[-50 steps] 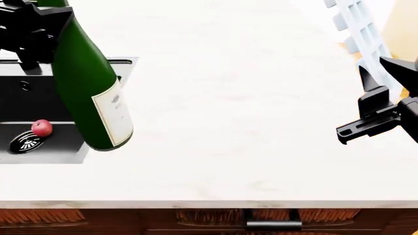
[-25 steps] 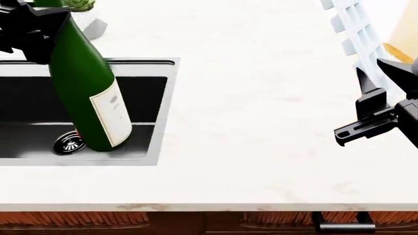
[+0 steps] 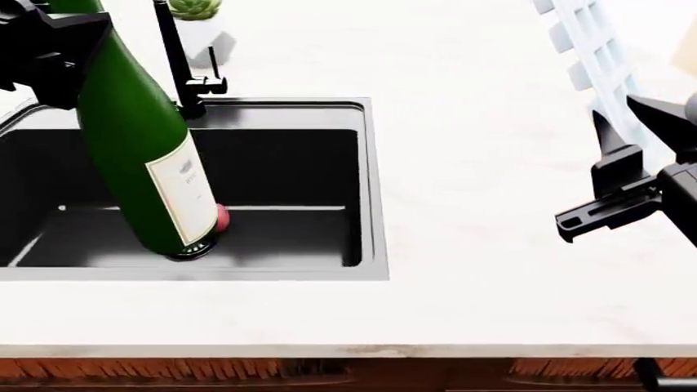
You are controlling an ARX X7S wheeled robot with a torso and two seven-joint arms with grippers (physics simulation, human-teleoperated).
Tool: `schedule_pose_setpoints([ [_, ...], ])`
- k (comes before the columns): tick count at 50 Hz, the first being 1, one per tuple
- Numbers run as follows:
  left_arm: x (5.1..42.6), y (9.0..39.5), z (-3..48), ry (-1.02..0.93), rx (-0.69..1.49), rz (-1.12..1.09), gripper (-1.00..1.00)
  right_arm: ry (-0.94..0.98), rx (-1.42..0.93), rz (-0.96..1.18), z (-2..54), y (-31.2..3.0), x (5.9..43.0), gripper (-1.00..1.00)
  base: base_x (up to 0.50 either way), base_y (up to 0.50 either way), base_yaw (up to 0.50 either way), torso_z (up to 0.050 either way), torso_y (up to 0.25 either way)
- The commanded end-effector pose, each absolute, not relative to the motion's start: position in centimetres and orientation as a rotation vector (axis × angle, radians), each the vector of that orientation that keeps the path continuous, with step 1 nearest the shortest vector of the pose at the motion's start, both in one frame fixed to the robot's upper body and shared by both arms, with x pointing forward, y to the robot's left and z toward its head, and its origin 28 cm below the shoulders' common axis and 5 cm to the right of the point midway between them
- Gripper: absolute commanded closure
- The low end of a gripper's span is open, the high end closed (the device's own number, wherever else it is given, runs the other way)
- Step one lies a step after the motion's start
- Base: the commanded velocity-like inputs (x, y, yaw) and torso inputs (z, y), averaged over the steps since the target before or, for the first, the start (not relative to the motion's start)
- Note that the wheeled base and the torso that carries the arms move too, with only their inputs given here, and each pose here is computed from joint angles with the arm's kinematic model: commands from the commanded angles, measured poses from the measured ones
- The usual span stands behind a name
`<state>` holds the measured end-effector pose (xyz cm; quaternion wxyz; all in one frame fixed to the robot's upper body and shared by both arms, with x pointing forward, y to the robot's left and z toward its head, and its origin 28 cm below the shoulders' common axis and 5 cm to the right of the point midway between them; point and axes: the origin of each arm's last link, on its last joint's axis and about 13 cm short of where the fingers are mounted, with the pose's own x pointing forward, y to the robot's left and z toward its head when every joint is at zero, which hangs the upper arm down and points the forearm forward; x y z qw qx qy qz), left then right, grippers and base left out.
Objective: Pick the ice cube tray and bottle and place them in the sink. Then turn on the water.
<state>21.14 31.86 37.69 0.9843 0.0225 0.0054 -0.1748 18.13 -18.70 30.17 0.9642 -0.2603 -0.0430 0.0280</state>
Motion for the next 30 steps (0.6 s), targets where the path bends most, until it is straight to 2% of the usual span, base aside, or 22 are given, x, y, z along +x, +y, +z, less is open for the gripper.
schedule_pose_setpoints([
  [1,20.97,32.09,38.02,-0.015,0.038,-0.339,1.0,-0.099,-0.537,0.052,30.59,-18.6,18.2,1.0,0.02,0.5,0.0,0.0,0.0],
  [30,21.12,31.92,38.14,-0.017,0.043,-0.341,1.0,-0.098,-0.531,0.046,30.22,-18.9,17.96,1.0,0.02,0.5,0.0,0.0,0.001],
])
